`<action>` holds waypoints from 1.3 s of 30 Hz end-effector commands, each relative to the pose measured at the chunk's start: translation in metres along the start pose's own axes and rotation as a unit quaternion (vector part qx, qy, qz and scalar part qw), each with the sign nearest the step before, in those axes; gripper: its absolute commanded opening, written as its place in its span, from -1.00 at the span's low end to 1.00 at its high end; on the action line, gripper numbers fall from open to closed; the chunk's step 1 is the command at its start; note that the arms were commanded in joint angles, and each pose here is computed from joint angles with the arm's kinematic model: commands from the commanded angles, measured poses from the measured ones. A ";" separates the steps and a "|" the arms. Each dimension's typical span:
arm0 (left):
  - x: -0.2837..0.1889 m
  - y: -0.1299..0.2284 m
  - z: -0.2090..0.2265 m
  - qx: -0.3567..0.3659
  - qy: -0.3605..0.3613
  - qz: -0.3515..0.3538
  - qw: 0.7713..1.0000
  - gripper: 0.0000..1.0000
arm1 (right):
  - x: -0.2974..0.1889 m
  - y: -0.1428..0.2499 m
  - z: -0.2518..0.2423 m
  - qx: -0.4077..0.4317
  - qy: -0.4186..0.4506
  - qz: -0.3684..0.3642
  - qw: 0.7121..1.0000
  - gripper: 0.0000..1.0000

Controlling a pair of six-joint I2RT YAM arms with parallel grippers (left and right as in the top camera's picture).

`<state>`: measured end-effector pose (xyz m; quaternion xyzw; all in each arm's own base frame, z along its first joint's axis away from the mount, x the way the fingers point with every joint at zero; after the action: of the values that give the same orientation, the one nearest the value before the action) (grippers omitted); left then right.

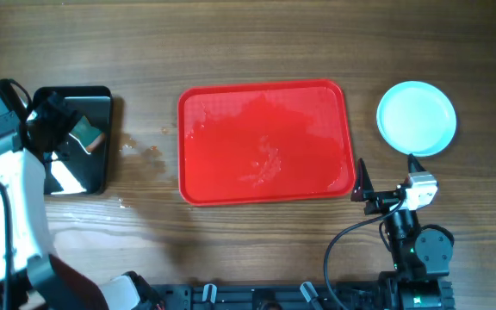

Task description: Clean dirty plates on tray and stack at the side

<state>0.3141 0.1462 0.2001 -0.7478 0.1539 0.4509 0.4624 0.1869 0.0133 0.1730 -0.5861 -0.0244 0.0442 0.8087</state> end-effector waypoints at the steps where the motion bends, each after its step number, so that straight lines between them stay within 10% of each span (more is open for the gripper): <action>1: -0.020 0.006 -0.009 0.023 -0.008 -0.013 1.000 1.00 | -0.001 -0.003 -0.002 -0.005 0.009 -0.010 1.000 0.99; 19: -0.016 0.161 -0.073 0.172 0.214 -0.117 0.954 1.00 | -0.001 -0.003 -0.002 -0.005 0.009 -0.010 1.000 0.99; 39: -0.050 0.194 -0.067 0.209 0.292 -0.312 0.879 1.00 | -0.001 -0.003 -0.002 -0.005 0.009 -0.010 1.000 1.00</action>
<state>0.1982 -0.0187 0.1349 -0.7589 0.1464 0.0294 0.6339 0.1869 0.0129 0.1730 -0.5862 -0.0234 0.0428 0.8087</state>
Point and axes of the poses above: each gripper's point midway between its finger pads, its own x axis out along the fingers, its own z axis along the line the jaws close on, y = z × x, the point moved 6 cm from there along -x, back along the fingers, and after that the axes turned 15 degrees about x, right-handed, at the moved point
